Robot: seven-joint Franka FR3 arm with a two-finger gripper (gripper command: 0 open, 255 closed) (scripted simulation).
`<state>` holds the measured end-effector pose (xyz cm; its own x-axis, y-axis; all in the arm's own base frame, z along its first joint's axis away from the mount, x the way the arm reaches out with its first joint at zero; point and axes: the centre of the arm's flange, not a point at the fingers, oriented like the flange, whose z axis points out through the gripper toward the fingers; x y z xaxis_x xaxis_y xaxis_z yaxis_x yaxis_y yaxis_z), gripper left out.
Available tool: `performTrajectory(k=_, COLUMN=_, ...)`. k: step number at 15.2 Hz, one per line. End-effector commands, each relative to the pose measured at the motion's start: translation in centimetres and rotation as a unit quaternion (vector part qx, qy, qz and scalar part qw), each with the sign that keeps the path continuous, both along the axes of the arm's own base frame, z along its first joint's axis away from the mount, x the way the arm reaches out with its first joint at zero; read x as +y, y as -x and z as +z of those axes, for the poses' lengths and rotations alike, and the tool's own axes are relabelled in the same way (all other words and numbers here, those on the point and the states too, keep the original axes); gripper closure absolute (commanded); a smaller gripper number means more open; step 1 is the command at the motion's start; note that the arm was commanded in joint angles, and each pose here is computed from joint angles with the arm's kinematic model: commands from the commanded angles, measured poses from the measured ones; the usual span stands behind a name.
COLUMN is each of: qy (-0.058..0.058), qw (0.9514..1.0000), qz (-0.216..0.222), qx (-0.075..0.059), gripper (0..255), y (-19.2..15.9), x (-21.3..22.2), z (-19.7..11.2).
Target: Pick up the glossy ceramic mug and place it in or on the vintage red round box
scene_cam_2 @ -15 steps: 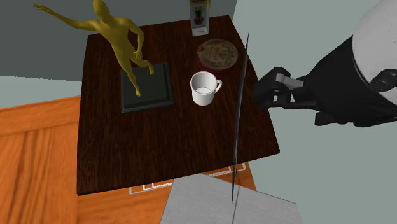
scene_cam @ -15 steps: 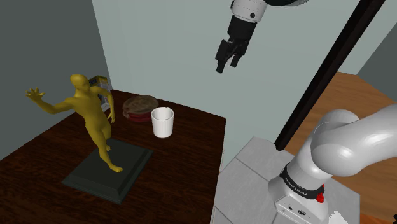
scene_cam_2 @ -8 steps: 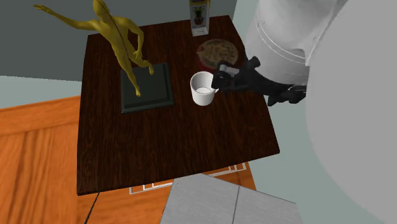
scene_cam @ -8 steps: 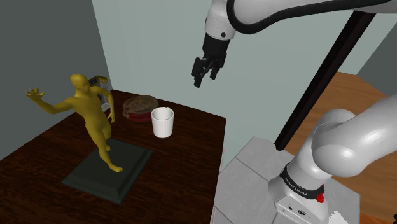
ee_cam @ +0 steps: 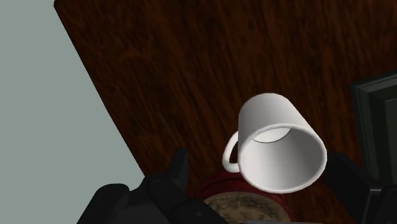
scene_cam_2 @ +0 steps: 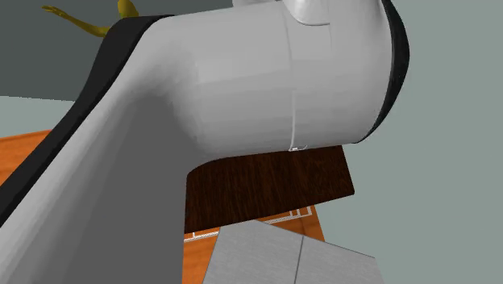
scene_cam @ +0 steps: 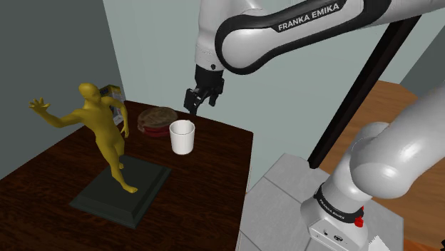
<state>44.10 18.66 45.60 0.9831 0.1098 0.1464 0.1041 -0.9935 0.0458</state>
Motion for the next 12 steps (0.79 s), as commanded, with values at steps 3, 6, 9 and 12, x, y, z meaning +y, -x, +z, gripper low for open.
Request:
performTrajectory(k=3, qy=0.005, qw=0.9999, qz=0.01, qx=-0.003, gripper=0, y=-1.7, x=3.9, z=-3.1)
performTrajectory(k=6, qy=0.009, qw=0.9998, qz=0.018, qx=-0.004, gripper=0, y=-3.1, x=6.8, z=-5.5)
performTrajectory(k=9, qy=0.012, qw=0.9997, qz=0.023, qx=-0.005, gripper=0, y=-4.1, x=8.7, z=-7.6)
performTrajectory(k=12, qy=0.012, qw=0.9997, qz=0.023, qx=-0.005, gripper=0, y=-4.3, x=8.6, z=-9.1)
